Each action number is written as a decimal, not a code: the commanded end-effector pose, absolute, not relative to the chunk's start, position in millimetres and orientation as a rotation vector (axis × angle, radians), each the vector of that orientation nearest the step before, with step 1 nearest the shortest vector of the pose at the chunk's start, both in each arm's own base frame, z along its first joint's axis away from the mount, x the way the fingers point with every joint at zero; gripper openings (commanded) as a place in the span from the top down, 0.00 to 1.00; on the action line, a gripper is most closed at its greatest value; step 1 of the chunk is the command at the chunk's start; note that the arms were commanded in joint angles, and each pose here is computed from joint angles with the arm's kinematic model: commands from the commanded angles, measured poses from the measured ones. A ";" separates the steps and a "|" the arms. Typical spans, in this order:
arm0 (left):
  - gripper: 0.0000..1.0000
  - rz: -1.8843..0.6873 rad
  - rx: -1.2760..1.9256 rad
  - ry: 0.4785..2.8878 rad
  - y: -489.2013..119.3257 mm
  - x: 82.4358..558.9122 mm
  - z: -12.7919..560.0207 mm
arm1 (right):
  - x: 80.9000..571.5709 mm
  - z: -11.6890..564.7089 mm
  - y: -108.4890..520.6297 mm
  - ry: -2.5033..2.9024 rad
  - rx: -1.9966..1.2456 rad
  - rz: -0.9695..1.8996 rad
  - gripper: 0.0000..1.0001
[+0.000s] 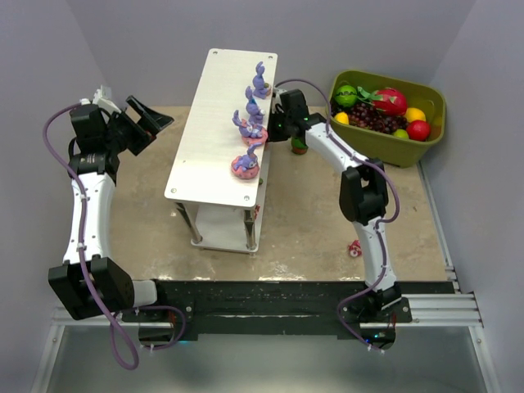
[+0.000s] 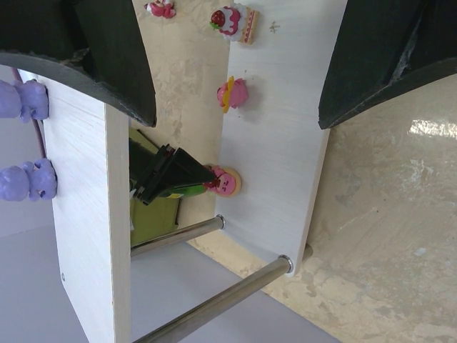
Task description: Place and organize the plastic toys onto the shelf
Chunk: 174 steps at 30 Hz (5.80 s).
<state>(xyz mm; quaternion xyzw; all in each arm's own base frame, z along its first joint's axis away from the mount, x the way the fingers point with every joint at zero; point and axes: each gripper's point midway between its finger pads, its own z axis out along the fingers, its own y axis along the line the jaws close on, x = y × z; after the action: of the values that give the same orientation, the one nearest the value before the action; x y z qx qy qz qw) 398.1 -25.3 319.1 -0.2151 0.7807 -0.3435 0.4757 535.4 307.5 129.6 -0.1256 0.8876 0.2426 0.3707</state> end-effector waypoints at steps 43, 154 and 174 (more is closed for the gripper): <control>0.01 -0.831 -0.493 1.856 -23.1 397.6 338.0 | 387.0 232.7 178.9 2.212 0.100 0.394 0.27; 0.01 -0.828 -0.526 1.933 -19.6 422.5 311.5 | 472.0 150.9 304.3 2.135 -0.875 0.361 1.00; 0.01 -0.815 -0.522 1.929 -16.6 421.5 314.1 | 467.5 136.6 329.5 2.032 -1.165 0.401 0.98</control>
<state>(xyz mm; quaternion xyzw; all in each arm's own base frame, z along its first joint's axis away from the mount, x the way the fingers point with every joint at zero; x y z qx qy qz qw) 419.8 -19.7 288.6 -0.2382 0.7987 -0.3382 0.4371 467.8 310.2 117.0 -0.4083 0.8288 0.1487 0.3527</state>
